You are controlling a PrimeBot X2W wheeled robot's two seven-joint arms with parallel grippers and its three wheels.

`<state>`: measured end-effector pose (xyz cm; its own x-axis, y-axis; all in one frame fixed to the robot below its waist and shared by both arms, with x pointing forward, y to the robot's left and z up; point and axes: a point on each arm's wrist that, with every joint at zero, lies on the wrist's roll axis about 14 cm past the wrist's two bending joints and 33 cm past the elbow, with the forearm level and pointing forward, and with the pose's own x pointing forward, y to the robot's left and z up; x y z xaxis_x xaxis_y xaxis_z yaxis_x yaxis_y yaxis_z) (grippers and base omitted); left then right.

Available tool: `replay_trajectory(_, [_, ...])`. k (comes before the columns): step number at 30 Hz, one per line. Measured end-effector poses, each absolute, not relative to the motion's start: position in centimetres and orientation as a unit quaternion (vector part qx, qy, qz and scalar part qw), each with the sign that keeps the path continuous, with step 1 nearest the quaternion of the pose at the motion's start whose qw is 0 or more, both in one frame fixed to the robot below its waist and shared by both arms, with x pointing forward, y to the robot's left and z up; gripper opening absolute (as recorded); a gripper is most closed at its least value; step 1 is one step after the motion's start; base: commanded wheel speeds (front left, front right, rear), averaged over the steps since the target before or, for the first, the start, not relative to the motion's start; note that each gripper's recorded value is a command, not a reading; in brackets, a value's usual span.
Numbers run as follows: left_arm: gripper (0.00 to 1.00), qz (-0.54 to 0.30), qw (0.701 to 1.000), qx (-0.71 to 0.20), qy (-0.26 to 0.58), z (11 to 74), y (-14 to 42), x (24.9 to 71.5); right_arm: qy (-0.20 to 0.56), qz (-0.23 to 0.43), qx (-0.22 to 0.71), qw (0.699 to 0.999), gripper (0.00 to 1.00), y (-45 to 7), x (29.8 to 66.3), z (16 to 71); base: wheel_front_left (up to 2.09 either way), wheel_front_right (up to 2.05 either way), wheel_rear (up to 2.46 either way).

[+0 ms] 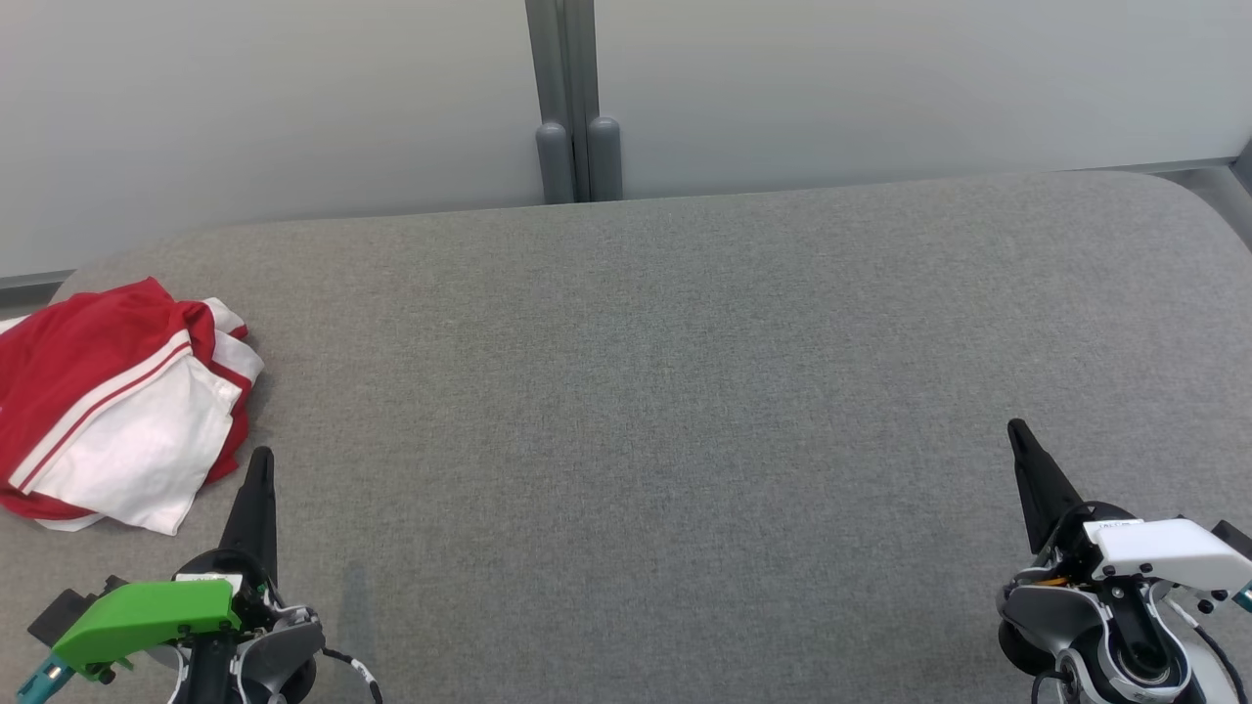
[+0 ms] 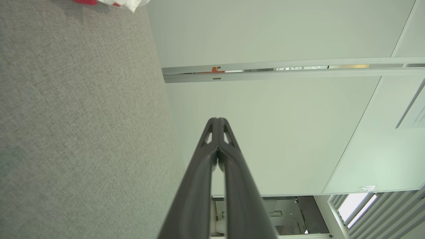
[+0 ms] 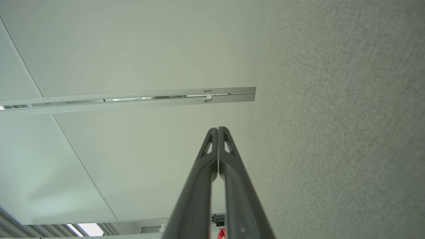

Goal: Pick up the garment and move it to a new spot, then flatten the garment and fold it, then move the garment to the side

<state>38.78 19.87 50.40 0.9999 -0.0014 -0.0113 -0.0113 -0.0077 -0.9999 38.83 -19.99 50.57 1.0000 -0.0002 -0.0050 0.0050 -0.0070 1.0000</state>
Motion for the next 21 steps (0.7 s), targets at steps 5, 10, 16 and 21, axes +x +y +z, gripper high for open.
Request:
replay_trajectory(5, [0.00,0.004,0.704,-0.710,0.004,50.4,19.9,38.8,0.002,-0.002,0.710,0.705,0.00,-20.0,38.8,50.6,0.00,0.00,0.00])
replay_trajectory(10, [0.00,0.004,0.704,-0.710,0.004,50.4,19.9,38.8,0.002,-0.002,0.710,0.705,0.00,-20.0,38.8,50.6,0.00,0.00,0.00])
replay_trajectory(16, [1.00,0.018,0.701,-0.712,0.019,49.1,19.7,38.2,0.014,-0.015,0.712,0.702,1.00,-19.9,38.4,49.4,0.00,0.00,0.00])
replay_trajectory(21, [1.00,0.043,0.698,-0.714,0.039,47.0,19.6,37.1,0.031,-0.038,0.715,0.698,1.00,-19.7,37.4,47.4,0.00,0.00,0.00])
